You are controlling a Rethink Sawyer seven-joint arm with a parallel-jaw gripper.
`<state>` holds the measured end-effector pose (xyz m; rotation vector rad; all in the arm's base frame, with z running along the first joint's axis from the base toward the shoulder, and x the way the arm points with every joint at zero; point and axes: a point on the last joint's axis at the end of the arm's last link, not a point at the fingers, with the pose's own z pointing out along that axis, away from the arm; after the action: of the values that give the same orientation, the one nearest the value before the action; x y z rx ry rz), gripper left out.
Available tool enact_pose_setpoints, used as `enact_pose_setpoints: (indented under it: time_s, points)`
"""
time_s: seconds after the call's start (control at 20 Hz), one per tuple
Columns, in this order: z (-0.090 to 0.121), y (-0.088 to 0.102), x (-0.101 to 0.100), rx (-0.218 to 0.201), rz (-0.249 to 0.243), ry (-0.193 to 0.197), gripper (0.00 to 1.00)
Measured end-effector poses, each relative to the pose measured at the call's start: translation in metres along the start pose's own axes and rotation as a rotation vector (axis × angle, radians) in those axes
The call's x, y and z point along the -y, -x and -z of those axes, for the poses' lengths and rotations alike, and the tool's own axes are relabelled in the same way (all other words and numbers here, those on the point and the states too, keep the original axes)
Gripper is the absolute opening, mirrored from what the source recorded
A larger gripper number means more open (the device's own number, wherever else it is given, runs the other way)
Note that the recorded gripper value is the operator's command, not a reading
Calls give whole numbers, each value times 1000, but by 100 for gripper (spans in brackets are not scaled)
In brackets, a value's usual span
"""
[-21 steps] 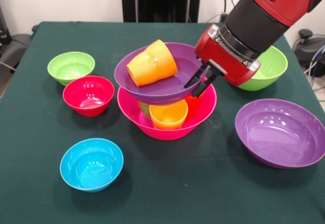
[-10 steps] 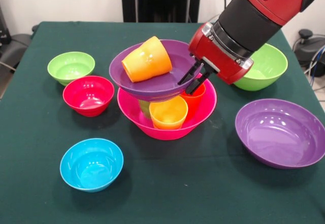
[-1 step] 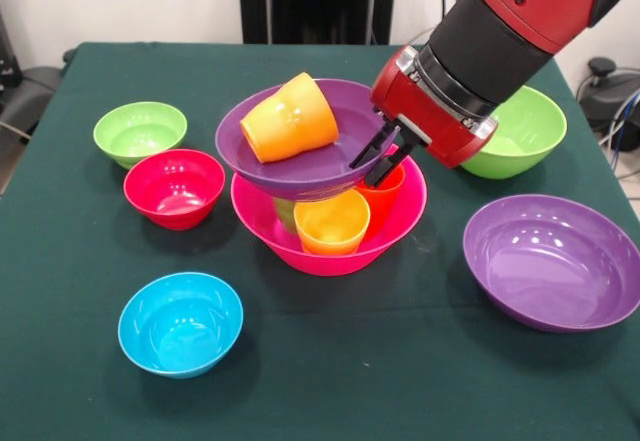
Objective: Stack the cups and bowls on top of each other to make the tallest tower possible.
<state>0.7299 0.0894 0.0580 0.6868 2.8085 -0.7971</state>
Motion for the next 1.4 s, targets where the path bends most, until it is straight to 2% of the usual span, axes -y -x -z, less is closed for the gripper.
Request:
enact_pose_setpoints:
  time_s: [0.6, 0.65, 1.4]
  points:
    - [1, -2, -5, -18, -21, 19, 0]
    - [1, -2, -6, -20, -23, 21, 100]
    - [5, -2, -7, -34, -45, 39, 100]
